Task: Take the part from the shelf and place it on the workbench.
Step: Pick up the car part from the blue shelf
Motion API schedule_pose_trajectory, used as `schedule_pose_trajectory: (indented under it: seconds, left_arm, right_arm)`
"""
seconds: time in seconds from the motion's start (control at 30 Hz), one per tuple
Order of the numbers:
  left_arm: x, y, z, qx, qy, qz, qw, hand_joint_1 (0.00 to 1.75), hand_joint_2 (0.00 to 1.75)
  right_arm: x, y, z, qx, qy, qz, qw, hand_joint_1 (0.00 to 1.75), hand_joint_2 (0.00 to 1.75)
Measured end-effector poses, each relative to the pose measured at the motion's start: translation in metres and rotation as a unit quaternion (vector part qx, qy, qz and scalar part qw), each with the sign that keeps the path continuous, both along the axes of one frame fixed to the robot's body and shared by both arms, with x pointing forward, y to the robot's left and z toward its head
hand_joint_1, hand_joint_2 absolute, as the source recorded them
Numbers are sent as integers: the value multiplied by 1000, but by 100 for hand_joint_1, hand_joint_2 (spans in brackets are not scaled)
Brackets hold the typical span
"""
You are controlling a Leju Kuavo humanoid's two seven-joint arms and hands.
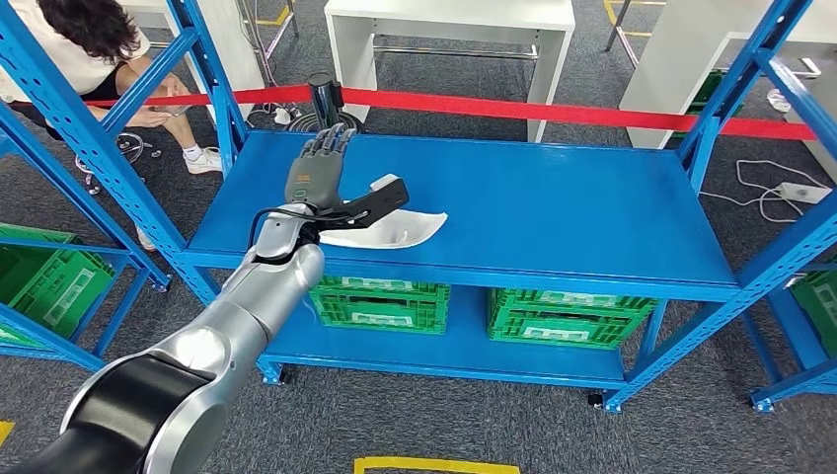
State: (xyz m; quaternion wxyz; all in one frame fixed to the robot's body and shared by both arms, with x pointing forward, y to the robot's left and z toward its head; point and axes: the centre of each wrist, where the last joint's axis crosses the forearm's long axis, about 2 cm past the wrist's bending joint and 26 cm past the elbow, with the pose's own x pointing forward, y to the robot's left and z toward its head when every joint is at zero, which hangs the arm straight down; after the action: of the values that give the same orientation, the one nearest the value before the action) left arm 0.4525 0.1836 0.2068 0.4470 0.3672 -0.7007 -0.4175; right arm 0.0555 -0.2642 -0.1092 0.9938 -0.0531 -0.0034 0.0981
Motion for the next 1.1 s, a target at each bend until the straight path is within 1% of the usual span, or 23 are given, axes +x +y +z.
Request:
schedule_pose_trajectory:
  seconds: [0.17,0.27,0.33,0.43,0.53,0.63,0.73,0.83,0.97,1.1]
  left_arm:
    - [0,0,1,14,5,-6,1000,0,175]
    - [2,0,5,33,12,-19,999,0,175]
    - [3,2,10,46,21,-35,998,0,175]
    - [6,6,17,79,52,-77,993,0,175]
    - [9,11,21,108,100,-129,981,0,175]
    - [13,18,28,118,156,-188,962,0,175]
    - [19,27,37,126,203,-238,941,0,175]
    - [23,38,49,124,236,-283,921,0,175]
    - [25,48,66,119,263,-316,904,0,175]
    - [21,66,86,110,256,-335,900,0,175]
  right_arm:
    - [0,0,0,0,0,-1,1000,0,0]
    - [0,0,0,0,0,-5,1000,0,0]
    - [0,0,0,1,0,-8,1000,0,0]
    - [-1,0,0,1,0,-13,1000,0,0]
    - [-1,0,0,1,0,-17,1000,0,0]
    - [-2,-1,0,0,1,-21,1000,0,0]
    - [-3,-1,0,-1,1,-26,1000,0,0]
    - [-3,-1,0,-1,1,-30,1000,0,0]
    - [-4,-2,-1,-1,2,-40,999,0,0]
    - [-4,-2,-1,-3,2,-43,999,0,0]
